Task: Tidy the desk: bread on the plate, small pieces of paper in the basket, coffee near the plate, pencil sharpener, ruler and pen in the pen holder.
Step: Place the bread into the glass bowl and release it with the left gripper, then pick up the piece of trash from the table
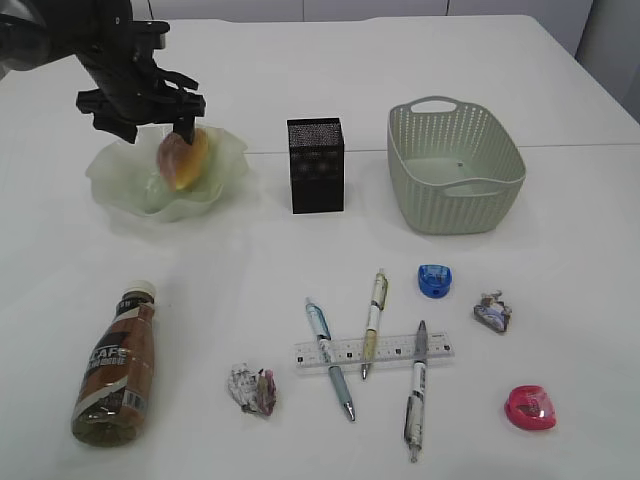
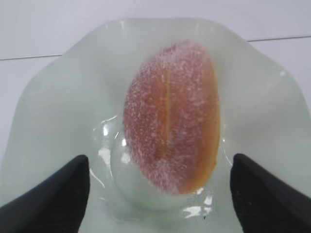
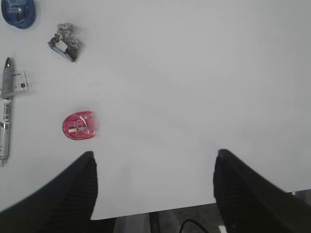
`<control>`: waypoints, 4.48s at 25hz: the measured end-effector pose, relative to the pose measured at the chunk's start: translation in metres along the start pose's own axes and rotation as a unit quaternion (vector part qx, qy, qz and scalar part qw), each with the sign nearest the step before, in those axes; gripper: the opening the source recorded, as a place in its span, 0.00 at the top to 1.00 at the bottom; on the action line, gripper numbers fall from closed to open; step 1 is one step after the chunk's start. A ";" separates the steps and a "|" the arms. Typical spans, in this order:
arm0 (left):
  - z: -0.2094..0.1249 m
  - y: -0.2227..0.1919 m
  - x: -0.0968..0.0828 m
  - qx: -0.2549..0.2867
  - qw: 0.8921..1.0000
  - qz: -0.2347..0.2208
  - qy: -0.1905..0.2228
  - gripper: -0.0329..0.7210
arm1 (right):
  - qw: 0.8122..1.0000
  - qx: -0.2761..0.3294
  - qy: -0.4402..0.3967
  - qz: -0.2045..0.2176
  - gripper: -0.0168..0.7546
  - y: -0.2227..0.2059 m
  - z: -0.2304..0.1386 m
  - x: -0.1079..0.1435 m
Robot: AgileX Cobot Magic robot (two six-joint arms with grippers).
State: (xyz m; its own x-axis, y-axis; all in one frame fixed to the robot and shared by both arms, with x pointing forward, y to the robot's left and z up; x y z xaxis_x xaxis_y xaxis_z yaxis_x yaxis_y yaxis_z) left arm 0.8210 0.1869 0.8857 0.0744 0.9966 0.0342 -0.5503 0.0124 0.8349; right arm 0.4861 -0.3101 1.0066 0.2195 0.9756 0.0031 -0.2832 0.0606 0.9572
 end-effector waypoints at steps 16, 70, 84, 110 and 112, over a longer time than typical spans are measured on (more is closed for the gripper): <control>-0.004 0.052 0.002 0.074 0.997 0.000 0.017 0.11 | 1.000 0.000 0.000 0.000 0.23 0.000 0.000 0.000; -0.200 0.376 0.024 -0.002 0.994 -0.105 -0.004 0.25 | 0.992 -0.016 0.080 0.101 0.23 0.014 -0.005 0.036; -0.201 0.384 0.017 -0.010 0.992 -0.128 0.003 0.25 | 0.970 0.061 0.174 0.157 0.23 -0.087 0.023 0.072; -0.207 0.383 0.018 -0.006 0.992 -0.128 0.003 0.26 | 0.885 0.080 0.451 0.086 0.23 -0.163 0.039 0.118; -0.207 0.383 0.018 -0.006 0.992 -0.128 0.003 0.26 | 0.883 0.093 0.453 0.081 0.23 -0.171 0.039 0.118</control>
State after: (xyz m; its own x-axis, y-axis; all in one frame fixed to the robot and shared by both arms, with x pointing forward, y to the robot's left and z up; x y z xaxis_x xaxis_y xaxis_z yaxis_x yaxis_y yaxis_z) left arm 0.4392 0.2262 1.0927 0.2081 0.9614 -0.1803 -0.5247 0.2653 0.8089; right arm 0.5964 -0.2133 0.8547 -0.6708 0.7416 -0.0084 -0.0666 -0.0489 0.9966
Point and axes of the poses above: a point on each arm's last joint axis where the gripper is mounted, y pointing back along that axis away from the gripper, x along the wrist's bending axis when the last joint is at zero, z = x × y, the point moved 10 cm from there along -y, pointing out along that axis toward the gripper, and after that the axes turned 5 degrees about -y, right-handed, at the moved point
